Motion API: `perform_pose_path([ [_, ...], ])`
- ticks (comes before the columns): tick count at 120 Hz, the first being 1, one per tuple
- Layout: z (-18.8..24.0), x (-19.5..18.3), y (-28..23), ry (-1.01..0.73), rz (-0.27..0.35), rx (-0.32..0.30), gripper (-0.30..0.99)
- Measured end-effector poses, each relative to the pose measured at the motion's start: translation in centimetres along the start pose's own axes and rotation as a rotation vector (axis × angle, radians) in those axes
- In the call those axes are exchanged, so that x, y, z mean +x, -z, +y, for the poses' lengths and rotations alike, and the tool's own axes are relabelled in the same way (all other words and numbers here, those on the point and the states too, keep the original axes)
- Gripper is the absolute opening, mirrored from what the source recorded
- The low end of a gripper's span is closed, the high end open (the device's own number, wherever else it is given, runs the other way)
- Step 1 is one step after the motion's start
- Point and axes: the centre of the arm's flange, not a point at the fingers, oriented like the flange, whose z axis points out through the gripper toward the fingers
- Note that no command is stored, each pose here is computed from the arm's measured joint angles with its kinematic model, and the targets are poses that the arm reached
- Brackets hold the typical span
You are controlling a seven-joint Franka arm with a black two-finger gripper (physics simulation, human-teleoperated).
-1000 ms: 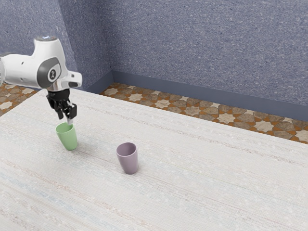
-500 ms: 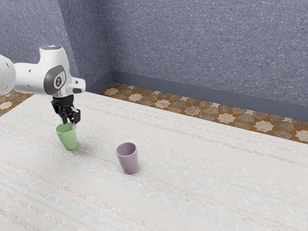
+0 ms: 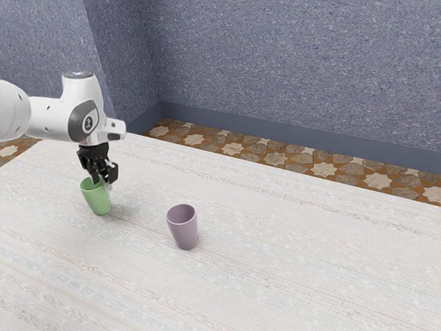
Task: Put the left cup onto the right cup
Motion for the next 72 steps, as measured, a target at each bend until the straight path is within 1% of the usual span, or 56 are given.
perform_pose_path([
  [21,0.1,0.0,-0.8,-0.012,-0.015,0.001,0.33],
  [72,0.2,0.3,-2.2,-0.023,-0.022,0.002,0.33],
])
